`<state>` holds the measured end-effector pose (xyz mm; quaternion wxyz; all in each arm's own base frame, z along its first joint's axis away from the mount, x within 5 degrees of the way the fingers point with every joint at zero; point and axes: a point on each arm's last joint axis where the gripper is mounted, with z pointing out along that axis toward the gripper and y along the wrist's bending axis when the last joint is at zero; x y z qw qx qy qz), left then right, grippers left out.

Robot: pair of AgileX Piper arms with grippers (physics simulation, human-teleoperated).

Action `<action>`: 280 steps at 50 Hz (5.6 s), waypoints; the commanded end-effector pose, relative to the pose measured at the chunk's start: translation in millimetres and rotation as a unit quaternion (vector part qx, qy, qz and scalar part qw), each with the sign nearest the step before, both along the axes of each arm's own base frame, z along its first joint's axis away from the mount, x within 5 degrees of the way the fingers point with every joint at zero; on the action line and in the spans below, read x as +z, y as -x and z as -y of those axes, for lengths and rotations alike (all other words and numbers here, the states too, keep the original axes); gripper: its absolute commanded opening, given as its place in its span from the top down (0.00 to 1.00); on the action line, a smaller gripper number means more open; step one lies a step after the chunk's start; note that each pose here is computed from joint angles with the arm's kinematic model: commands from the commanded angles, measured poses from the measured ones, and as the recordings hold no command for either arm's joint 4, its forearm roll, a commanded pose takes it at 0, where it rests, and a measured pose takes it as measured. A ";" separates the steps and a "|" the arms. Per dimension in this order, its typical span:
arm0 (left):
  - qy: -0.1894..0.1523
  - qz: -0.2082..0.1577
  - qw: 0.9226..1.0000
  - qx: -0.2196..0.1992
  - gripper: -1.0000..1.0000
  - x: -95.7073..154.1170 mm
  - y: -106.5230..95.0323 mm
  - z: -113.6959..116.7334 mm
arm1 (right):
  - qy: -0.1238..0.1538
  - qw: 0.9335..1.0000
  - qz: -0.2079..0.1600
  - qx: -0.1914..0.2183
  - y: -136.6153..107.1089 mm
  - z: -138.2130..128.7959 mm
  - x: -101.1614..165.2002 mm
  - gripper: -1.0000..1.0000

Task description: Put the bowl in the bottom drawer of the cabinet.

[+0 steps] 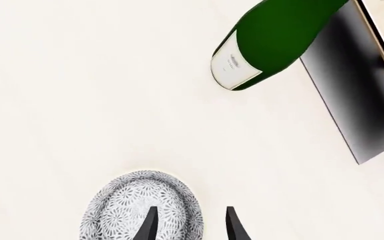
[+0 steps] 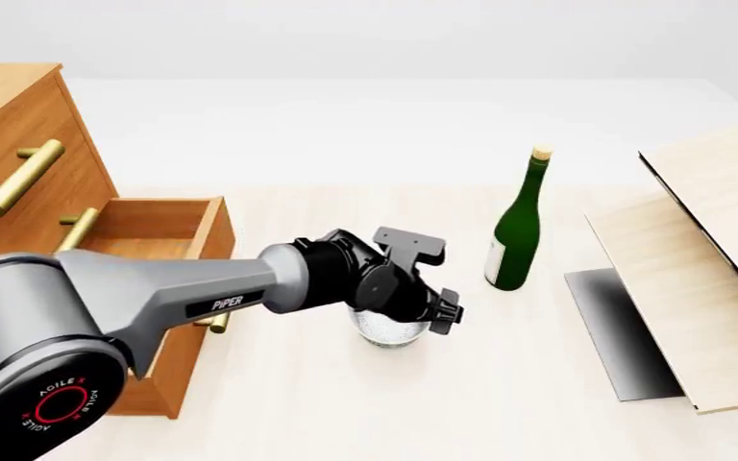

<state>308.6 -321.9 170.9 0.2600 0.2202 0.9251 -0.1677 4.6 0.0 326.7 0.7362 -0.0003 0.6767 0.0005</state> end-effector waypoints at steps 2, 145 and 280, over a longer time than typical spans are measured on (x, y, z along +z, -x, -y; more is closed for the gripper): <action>0.000 -0.004 1.000 0.007 0.00 -6.5 -2.6 -2.2 | 0.000 1.000 0.000 0.000 0.0 0.0 0.0 0.00; 0.042 0.077 0.995 0.037 1.00 56.7 -36.3 -41.2 | 0.000 1.000 0.000 0.000 0.0 0.0 0.0 0.00; 0.110 0.234 0.952 0.165 1.00 157.8 0.6 -194.3 | 0.000 1.000 0.000 0.000 0.0 0.0 0.0 0.00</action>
